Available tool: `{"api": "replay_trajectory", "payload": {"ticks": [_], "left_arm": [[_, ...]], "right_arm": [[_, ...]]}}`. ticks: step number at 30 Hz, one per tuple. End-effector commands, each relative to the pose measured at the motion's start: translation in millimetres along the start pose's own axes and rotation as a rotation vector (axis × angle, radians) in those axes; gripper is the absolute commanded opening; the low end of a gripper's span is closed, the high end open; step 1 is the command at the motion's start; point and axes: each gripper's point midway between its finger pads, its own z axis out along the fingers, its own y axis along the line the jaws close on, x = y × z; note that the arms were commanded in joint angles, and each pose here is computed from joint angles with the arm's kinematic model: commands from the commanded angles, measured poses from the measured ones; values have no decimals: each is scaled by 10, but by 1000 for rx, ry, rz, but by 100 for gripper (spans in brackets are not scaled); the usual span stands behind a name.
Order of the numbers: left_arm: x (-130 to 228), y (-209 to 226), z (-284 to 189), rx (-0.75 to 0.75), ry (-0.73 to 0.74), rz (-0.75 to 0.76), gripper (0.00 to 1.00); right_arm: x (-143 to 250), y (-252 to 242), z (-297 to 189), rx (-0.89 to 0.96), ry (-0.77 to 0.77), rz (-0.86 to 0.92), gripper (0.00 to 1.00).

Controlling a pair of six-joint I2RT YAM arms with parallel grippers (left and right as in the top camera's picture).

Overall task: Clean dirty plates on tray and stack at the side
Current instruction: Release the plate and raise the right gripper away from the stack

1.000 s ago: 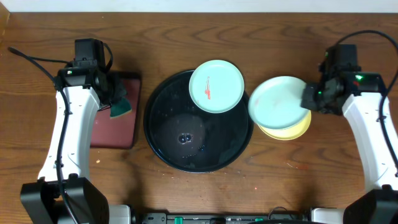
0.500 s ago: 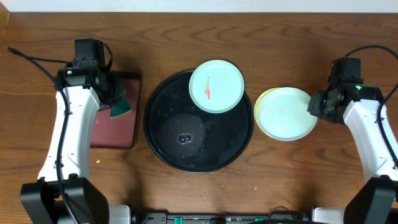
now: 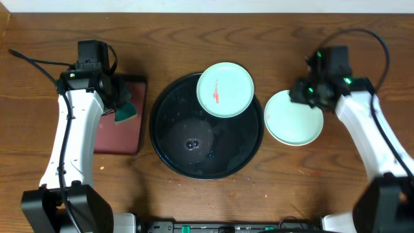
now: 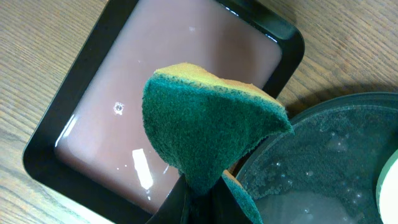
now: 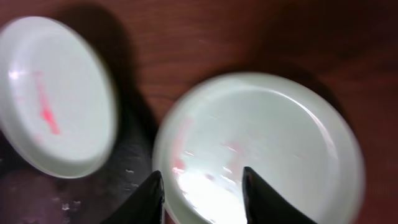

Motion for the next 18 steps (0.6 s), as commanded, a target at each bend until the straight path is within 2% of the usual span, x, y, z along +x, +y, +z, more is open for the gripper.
{"api": "replay_trajectory", "payload": {"ticks": [1,9,18], "left_arm": [[-20,9,-6,-3,-5,14,7],[-20,9,-6,-3,-5,14,7],[-20,9,-6,-3,-5,14,8]], "right_arm": [[-193,406,150,-93,35,-78,43],[-607,900,601,-141,75,-204,47],[-572,1113,1123,-157,97,-283,48]]}}
